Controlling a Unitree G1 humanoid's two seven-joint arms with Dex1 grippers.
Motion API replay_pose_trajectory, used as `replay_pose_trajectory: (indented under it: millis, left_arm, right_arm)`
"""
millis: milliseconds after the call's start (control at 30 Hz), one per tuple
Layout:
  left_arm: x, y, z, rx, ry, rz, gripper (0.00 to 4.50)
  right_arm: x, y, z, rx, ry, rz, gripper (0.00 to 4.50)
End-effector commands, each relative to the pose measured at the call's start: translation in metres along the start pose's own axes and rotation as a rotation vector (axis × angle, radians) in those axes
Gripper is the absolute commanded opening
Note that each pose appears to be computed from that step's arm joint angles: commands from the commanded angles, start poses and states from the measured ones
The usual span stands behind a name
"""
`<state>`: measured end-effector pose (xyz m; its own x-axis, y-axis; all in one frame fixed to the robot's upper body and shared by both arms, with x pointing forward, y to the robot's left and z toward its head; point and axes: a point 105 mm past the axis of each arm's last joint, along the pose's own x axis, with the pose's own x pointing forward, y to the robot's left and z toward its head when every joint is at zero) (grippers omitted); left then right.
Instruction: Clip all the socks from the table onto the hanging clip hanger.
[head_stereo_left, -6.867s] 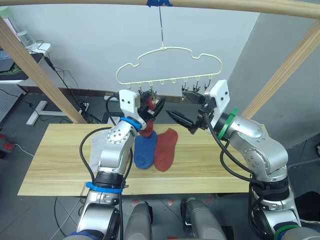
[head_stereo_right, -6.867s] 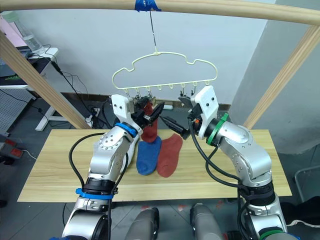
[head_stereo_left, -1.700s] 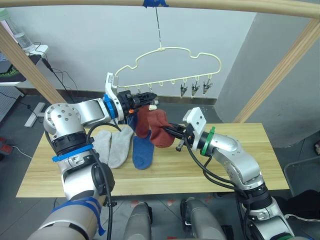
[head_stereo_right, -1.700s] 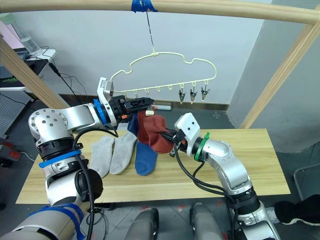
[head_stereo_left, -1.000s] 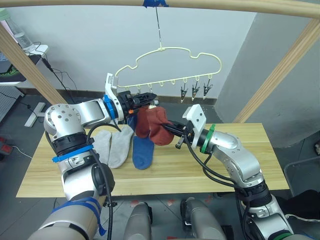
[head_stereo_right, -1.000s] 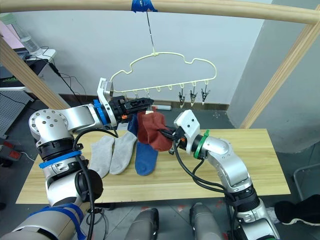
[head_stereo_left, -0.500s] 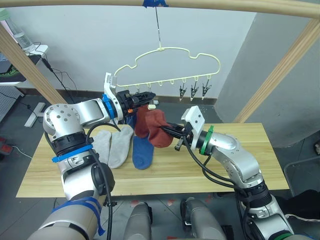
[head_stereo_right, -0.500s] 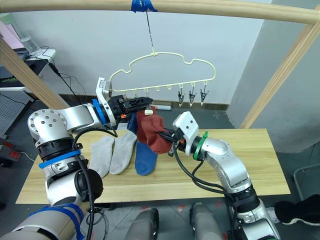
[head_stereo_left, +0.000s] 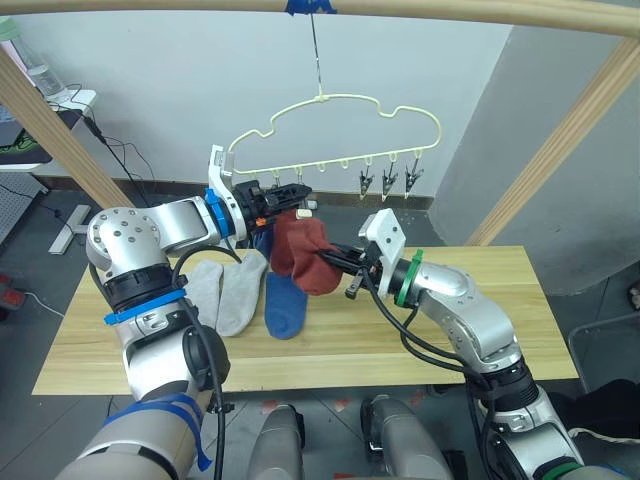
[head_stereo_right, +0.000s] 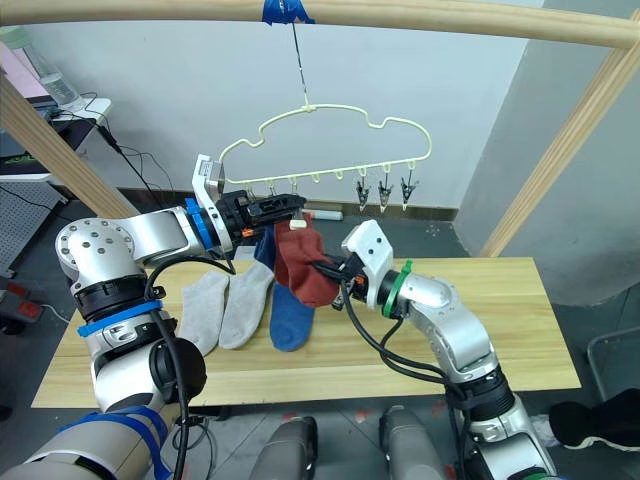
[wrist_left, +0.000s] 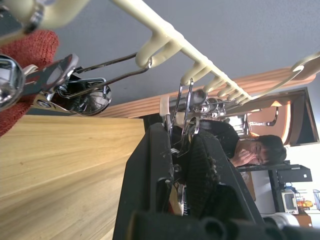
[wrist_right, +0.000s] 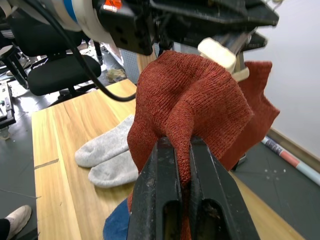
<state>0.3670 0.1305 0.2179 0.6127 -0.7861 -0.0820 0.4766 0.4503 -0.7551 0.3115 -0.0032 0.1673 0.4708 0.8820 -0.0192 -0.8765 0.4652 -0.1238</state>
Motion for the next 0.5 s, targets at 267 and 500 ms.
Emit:
replay_pose_trajectory:
  millis: [267, 500]
  left_arm:
    - [-0.0004, -0.0117, 0.0009, 0.034, -0.004, -0.050, 0.32]
    - [-0.0029, -0.0100, 0.0027, 0.037, -0.011, -0.043, 0.32]
  right_arm:
    - [0.0045, -0.0026, 0.0167, -0.021, -0.055, 0.007, 0.04]
    - [0.0021, 0.0012, 0.0127, -0.018, -0.043, 0.019, 0.04]
